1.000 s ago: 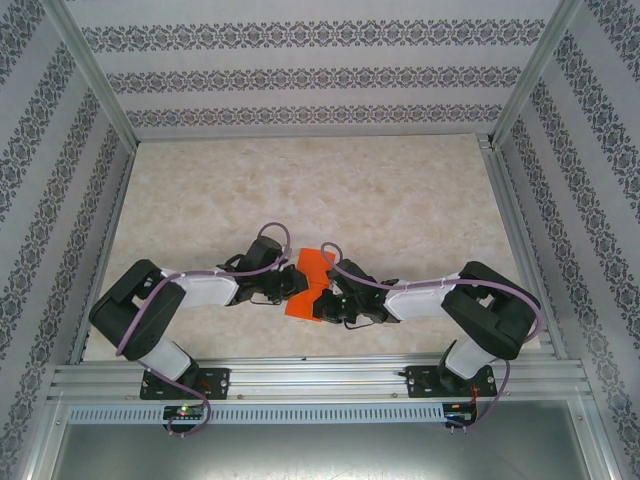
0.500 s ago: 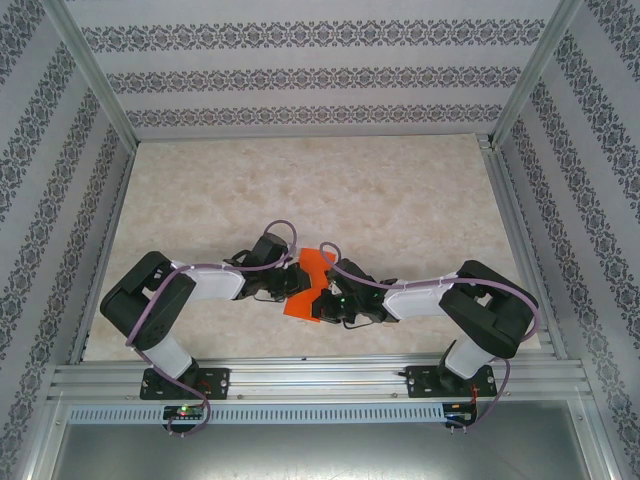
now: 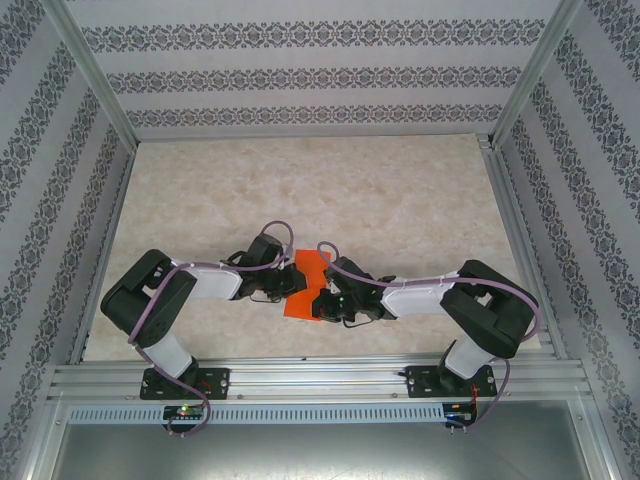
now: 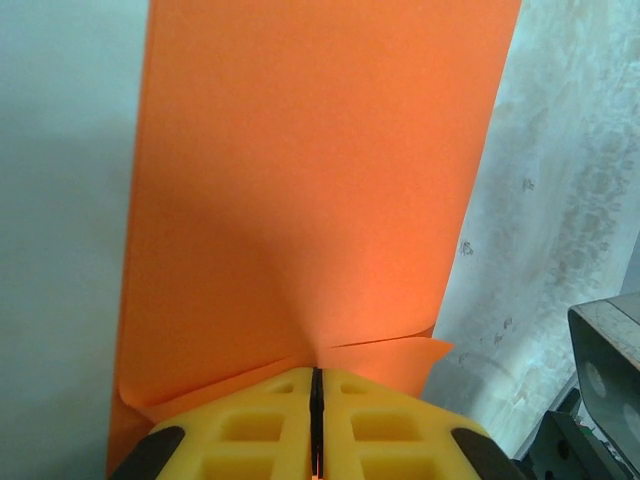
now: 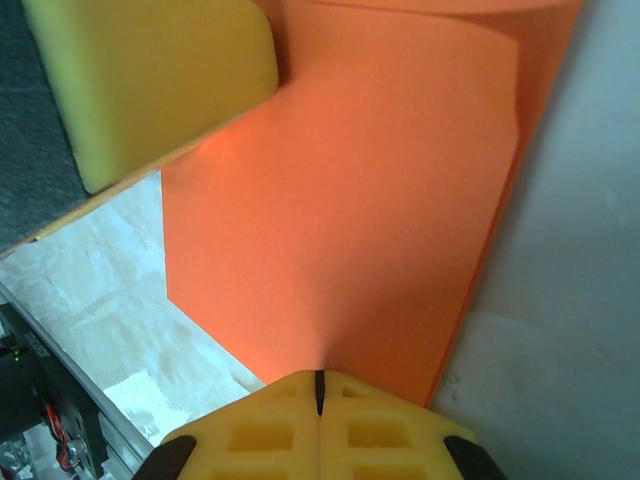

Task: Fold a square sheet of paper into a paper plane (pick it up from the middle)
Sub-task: Fold the triangle a second time at the center of the table.

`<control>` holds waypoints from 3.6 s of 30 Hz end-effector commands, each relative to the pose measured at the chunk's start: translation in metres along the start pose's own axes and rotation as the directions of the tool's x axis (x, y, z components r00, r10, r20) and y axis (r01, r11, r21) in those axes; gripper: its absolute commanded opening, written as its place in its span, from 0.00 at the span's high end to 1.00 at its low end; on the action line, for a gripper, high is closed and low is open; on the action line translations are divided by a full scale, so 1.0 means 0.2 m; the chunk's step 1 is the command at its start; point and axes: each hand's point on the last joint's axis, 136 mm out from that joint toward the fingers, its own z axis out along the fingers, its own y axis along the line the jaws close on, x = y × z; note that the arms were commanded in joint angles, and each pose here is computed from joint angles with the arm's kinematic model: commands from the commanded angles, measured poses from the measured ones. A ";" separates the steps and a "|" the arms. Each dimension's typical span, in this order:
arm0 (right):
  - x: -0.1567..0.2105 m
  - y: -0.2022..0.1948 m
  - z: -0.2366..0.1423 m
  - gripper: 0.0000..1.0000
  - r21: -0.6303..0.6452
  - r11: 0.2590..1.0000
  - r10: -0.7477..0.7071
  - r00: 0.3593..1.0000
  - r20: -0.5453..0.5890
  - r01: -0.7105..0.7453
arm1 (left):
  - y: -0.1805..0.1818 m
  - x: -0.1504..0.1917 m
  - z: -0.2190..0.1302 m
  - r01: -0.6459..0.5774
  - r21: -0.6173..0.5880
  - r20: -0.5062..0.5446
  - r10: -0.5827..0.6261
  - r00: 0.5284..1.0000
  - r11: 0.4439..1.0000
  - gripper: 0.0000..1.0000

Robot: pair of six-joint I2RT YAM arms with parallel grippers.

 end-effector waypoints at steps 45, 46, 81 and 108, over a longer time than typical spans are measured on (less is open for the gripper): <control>0.05 -0.09 0.00 0.99 0.135 0.990 -0.022 0.994 -0.104 0.036 | -0.08 0.02 -0.11 -0.110 0.076 -0.009 0.111 0.994 0.991 0.89; 0.04 -0.09 0.00 0.99 0.132 0.991 -0.021 0.995 -0.102 0.035 | -0.06 0.02 -0.10 -0.106 0.054 -0.012 0.107 0.994 0.993 0.89; -0.22 0.19 0.00 0.94 -0.052 0.998 -0.017 1.000 0.023 0.018 | 0.24 0.09 -0.06 -0.047 -0.161 -0.042 0.041 0.998 0.986 0.94; 0.02 -0.11 0.07 0.92 0.067 0.996 0.071 0.995 -0.064 -0.067 | 0.27 0.09 -0.07 -0.044 -0.192 -0.038 0.037 0.999 0.980 0.96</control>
